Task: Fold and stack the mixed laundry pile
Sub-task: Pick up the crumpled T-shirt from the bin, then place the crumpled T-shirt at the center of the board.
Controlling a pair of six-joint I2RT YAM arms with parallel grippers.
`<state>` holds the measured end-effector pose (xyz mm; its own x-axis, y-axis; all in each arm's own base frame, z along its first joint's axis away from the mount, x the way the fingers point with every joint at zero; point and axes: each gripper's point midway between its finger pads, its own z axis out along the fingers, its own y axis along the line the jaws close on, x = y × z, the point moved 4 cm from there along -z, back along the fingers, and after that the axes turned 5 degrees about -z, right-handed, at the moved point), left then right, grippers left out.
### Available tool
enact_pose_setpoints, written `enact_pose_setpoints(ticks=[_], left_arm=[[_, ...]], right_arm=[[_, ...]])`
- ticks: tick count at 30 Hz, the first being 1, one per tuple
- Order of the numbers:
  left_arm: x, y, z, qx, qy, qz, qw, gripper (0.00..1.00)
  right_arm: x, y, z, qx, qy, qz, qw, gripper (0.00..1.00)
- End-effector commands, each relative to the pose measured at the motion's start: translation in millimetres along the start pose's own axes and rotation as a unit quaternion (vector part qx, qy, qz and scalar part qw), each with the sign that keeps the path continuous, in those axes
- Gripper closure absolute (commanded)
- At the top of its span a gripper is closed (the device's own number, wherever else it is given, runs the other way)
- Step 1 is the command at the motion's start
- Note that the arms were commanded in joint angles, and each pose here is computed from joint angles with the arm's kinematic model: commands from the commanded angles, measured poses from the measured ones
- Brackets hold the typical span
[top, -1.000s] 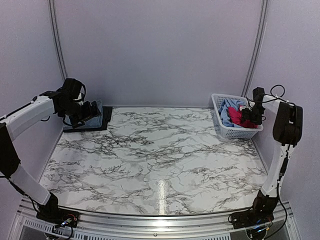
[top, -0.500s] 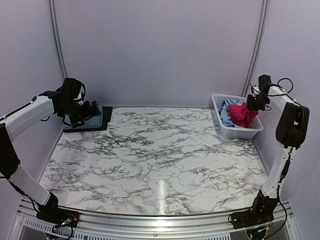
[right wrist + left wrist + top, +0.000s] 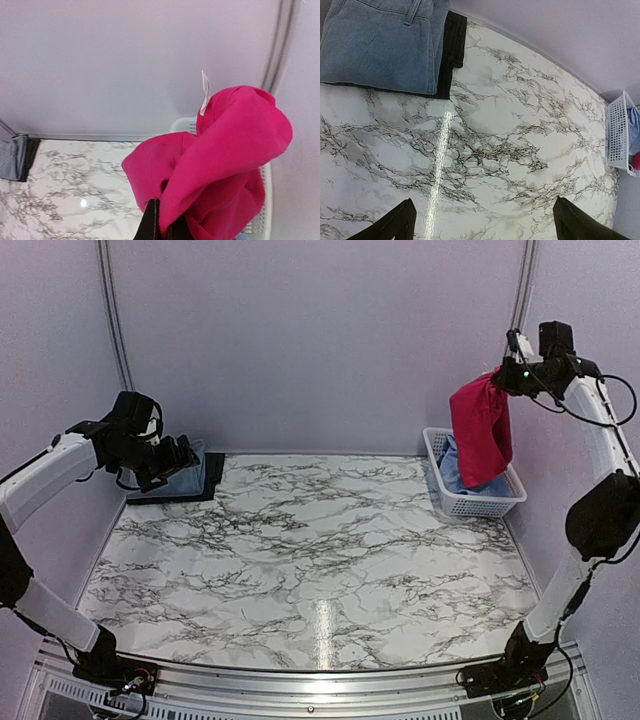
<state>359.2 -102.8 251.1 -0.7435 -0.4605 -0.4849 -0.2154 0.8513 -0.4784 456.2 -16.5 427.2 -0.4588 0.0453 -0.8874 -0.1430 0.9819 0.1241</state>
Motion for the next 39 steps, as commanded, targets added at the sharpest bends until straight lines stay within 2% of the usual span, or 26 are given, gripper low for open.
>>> enact_pose_setpoints(ticks=[1, 6, 11, 15, 19, 29, 39], left_arm=[[0, 0, -10, 0.013, -0.009, 0.002, 1.000, 0.01], [-2, -1, -13, 0.018, -0.011, 0.002, 1.000, 0.01], [-6, -5, -15, 0.026, -0.013, 0.005, 1.000, 0.01], [-7, -6, -16, 0.030, -0.014, 0.006, 0.999, 0.01], [-9, -4, -18, 0.028, -0.017, 0.005, 0.999, 0.01], [-22, -1, -17, 0.027, -0.025, -0.004, 0.999, 0.01], [-31, -3, -15, 0.032, -0.026, -0.009, 0.999, 0.01]], right_arm=[[-34, 70, -47, -0.113, -0.059, -0.002, 0.992, 1.00], [-53, 145, -82, -0.210, -0.099, -0.028, 0.972, 1.00], [-65, 192, -109, -0.280, -0.128, -0.030, 0.951, 1.00], [-74, 195, -119, -0.276, -0.149, -0.029, 0.949, 1.00], [-88, 202, -132, -0.306, -0.182, -0.031, 0.934, 1.00], [-131, 228, -182, -0.437, -0.278, -0.015, 0.856, 1.00], [-159, 225, -209, -0.466, -0.352, 0.002, 0.812, 1.00]])
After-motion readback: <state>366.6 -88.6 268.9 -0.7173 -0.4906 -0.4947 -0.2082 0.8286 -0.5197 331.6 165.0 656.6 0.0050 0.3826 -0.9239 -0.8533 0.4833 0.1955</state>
